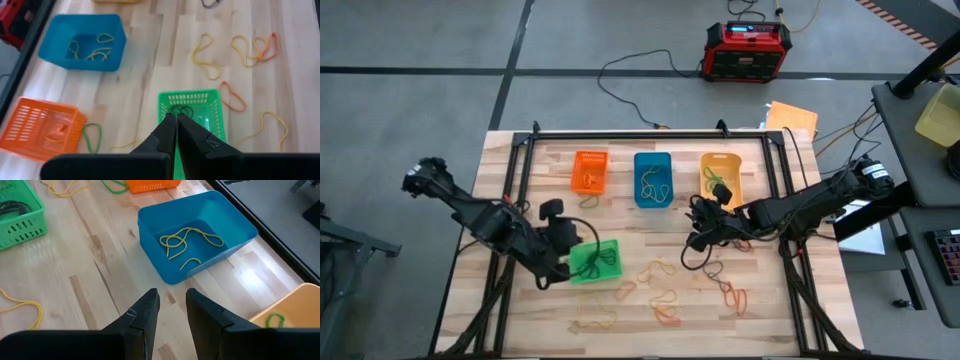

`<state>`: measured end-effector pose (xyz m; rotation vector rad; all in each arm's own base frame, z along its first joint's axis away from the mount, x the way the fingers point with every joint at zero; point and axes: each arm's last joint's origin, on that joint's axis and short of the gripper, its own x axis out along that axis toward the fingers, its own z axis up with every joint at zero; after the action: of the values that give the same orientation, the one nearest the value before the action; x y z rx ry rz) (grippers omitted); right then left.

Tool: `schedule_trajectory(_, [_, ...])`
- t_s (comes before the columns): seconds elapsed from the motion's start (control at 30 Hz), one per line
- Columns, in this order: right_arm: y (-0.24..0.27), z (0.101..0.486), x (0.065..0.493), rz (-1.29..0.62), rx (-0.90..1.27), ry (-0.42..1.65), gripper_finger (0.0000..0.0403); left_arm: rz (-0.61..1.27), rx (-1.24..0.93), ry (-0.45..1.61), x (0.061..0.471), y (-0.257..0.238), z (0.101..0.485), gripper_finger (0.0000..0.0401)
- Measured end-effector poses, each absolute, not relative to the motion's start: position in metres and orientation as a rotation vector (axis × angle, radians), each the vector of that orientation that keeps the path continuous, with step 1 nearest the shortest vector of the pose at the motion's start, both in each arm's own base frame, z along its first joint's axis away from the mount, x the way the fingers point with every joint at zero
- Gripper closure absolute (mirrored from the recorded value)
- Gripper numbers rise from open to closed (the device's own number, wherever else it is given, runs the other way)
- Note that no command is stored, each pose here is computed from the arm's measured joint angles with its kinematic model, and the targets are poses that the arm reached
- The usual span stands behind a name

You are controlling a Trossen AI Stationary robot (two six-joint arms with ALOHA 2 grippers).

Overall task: Sort rubber bands into baskets
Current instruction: Put the yellow rubberband into the blue bin

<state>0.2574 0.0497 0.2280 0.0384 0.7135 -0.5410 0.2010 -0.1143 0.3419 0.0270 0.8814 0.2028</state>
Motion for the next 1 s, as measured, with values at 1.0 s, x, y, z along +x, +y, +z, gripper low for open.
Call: schedule_trajectory(1.0, [0.082,0.157,0.322,-0.082,0.055,0.729,0.0250,0.053,0.195,0.801,0.173,-0.097,0.251,0.0401])
